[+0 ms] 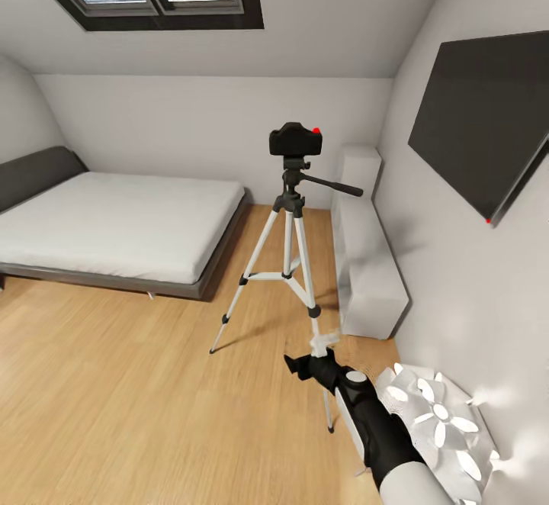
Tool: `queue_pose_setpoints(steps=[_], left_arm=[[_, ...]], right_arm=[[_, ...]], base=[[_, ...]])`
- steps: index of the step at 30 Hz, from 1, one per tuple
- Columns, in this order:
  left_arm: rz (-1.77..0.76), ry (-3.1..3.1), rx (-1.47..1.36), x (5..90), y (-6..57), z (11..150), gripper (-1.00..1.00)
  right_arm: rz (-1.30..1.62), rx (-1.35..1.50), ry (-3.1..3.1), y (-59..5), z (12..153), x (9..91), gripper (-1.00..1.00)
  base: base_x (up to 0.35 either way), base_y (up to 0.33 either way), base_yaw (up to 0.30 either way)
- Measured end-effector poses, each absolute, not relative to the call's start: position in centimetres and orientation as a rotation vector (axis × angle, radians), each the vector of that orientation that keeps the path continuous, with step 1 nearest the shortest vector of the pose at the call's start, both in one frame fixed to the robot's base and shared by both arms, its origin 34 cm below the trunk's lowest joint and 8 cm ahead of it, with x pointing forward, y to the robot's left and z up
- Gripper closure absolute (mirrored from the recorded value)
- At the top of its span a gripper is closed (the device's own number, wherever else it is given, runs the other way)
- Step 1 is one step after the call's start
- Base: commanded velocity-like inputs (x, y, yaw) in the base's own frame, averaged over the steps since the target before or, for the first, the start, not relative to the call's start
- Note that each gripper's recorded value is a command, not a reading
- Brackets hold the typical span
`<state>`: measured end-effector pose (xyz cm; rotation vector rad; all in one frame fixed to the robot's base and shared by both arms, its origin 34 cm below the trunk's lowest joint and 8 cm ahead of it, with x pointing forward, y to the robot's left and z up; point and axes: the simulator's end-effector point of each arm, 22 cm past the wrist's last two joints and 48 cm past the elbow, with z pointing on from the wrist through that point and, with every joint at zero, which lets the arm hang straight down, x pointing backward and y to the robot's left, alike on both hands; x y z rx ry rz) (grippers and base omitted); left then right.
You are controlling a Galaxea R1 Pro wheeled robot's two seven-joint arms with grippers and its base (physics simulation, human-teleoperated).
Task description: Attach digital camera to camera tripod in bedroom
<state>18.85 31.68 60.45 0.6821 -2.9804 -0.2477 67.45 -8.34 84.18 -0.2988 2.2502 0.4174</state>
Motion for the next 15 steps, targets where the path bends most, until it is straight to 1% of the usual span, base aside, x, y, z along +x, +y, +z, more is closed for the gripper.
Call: queue_pose_setpoints(steps=[7,10,11,15], left_arm=[[-0.248,-2.98,0.684,18.8,31.7,60.4,-1.0],[-0.248,-2.98,0.684,18.8,31.7,60.4,-1.0],[-0.248,-2.98,0.684,18.8,31.7,60.4,-1.0],[-0.249,-2.98,0.684,18.8,31.7,60.4,-1.0]], right_arm=[[0.456,-0.314,2.48,-8.2,75.8,60.3,-1.0],[0.475,-0.32,2.604,-8.4,71.9,55.7,-1.0],[0.481,-0.326,2.683,-8.9,69.8,52.5,-1.0],[0.468,-0.329,2.836,-11.4,66.1,46.3,-1.0]], base=[[0.0,0.0,0.0],[0.0,0.0,0.0],[0.0,0.0,0.0],[0.0,0.0,0.0]])
